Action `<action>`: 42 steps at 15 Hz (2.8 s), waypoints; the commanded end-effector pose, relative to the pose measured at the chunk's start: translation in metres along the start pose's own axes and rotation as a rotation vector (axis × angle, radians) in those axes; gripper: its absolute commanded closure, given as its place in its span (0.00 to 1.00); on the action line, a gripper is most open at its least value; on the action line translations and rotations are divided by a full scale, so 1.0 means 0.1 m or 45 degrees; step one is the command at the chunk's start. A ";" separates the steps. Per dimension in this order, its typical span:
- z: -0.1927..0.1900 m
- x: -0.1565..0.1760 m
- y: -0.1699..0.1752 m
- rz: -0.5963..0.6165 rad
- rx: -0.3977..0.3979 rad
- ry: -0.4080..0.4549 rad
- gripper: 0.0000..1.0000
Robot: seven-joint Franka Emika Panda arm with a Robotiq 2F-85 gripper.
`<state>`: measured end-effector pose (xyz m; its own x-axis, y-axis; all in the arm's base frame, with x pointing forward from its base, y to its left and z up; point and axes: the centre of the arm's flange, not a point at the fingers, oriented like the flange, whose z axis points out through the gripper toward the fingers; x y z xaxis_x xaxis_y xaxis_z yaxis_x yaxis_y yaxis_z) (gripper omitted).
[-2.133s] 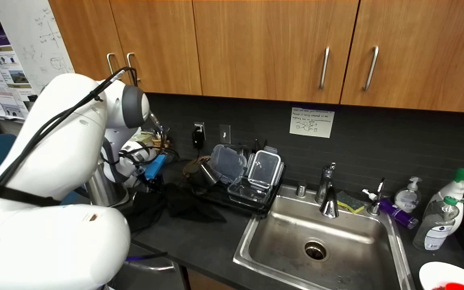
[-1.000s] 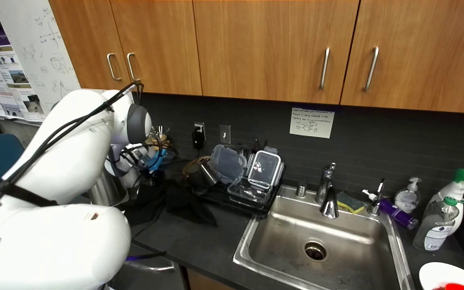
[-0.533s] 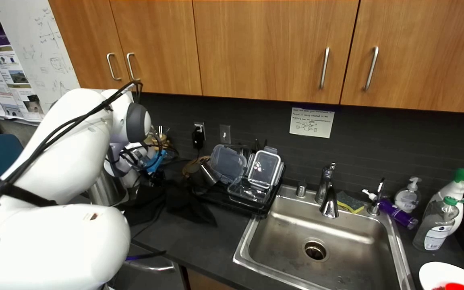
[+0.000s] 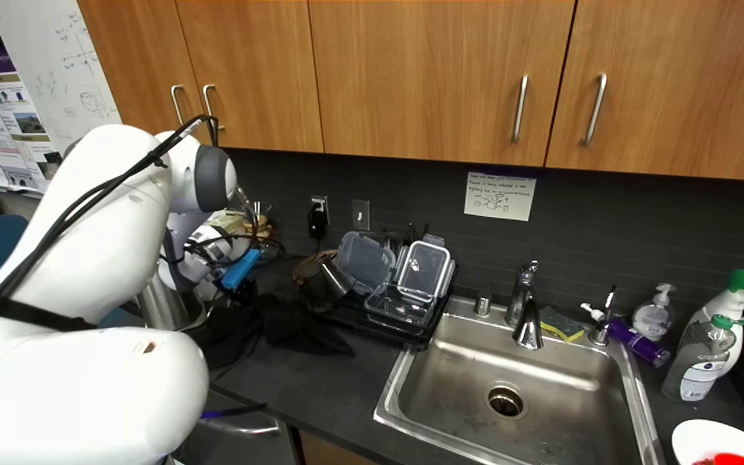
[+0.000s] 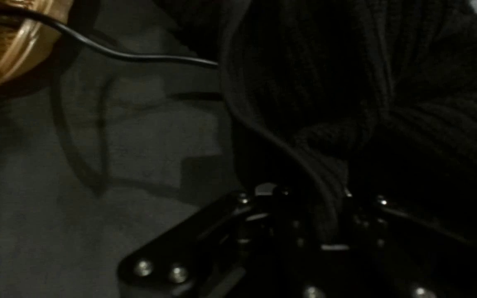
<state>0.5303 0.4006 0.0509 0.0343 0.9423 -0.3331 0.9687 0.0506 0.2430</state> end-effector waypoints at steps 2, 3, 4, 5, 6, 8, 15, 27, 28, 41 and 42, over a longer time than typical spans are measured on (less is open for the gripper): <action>0.18 -0.14 -0.64 0.084 0.036 0.061 0.98; 0.19 -0.16 -0.69 0.100 0.031 0.075 0.98; 0.19 -0.17 -0.74 0.116 0.029 0.086 0.98; 0.19 -0.19 -0.78 0.128 0.030 0.095 0.98; 0.20 -0.20 -0.80 0.138 0.026 0.102 0.98; 0.19 -0.21 -0.81 0.142 0.020 0.112 0.98; 0.15 -0.25 -0.72 0.105 -0.009 0.136 0.98; 0.05 -0.22 -0.04 -0.026 -0.028 0.000 0.98; 0.06 -0.20 0.01 -0.037 -0.028 -0.004 0.98; 0.02 -0.01 0.50 -0.133 -0.028 -0.031 0.98; 0.02 0.00 0.54 -0.133 -0.027 -0.035 0.98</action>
<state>0.5636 0.3927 0.0615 -0.0469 0.9266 -0.3731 0.9604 0.1445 0.2381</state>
